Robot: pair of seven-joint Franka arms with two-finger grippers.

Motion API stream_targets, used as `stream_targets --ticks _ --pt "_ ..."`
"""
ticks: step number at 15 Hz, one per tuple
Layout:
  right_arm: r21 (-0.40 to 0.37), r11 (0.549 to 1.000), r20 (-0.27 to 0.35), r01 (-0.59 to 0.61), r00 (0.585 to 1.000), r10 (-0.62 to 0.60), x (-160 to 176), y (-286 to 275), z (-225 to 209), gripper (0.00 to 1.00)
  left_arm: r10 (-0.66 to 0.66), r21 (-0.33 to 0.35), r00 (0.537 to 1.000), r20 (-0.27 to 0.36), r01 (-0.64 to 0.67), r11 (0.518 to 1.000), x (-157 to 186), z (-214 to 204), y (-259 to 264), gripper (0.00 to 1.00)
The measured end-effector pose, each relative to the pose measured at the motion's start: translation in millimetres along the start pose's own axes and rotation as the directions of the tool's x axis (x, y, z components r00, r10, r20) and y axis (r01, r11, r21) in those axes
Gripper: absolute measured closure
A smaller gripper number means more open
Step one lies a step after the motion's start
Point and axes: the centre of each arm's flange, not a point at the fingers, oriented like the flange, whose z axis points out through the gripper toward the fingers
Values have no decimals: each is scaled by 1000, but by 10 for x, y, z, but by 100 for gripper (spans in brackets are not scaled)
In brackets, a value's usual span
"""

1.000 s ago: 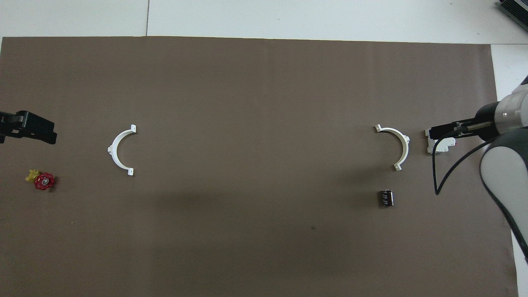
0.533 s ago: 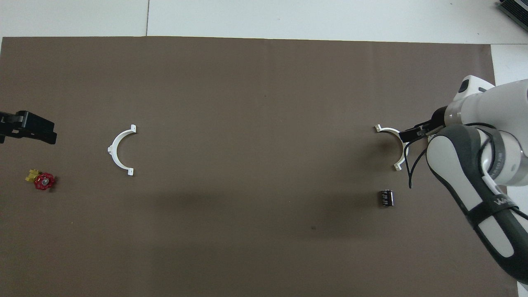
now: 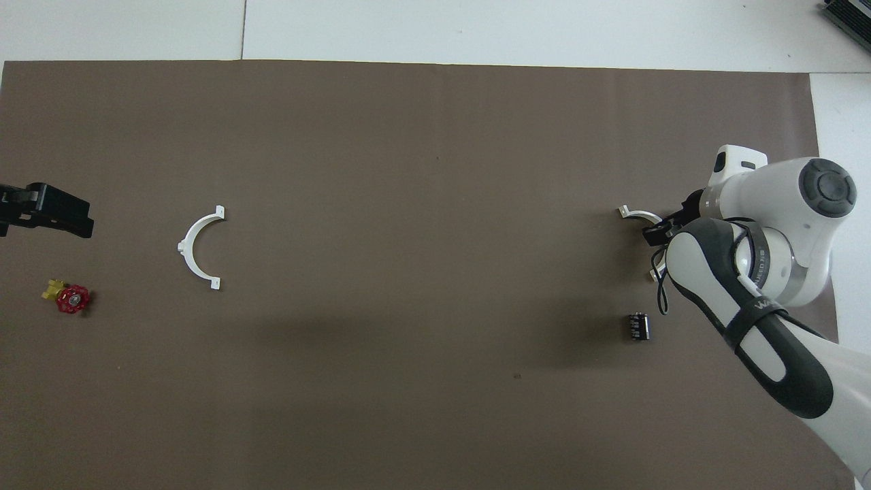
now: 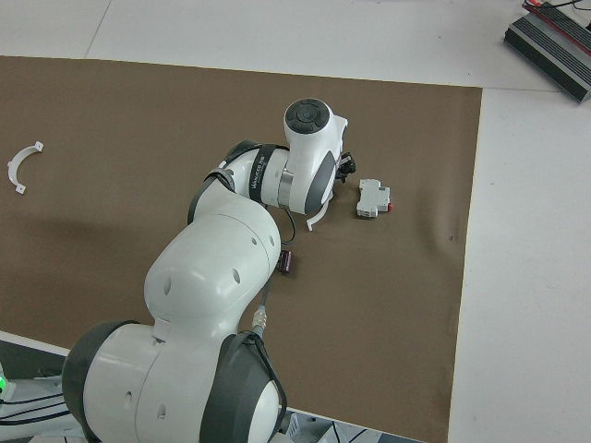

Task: Assemble drain pipe with both arms
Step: 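Grasp the white half-ring with the right gripper and lift it, then carry the half-ring with the right gripper toward the table center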

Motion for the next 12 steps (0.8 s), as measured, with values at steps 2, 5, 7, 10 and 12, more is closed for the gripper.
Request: stream_targets --ticks 2,5,7,10,12 --pt "-1 1000 1 4 1000 -4 -18 10 40 23 0 0 1000 0 0 1000 0 0 0 0" --pt "0 1000 0 6 1000 -6 -3 -6 61 50 0 0 1000 0 0 1000 0 0 0 0" --pt "-1 1000 -5 -5 1000 5 14 -2 43 73 0 0 1000 0 0 1000 0 0 0 0" --pt "6 993 -13 -122 992 122 156 -30 -73 80 0 0 1000 0 0 1000 0 0 0 0" --pt "22 975 -10 -220 975 220 494 -245 -284 80 0 0 1000 0 0 1000 0 0 0 0"
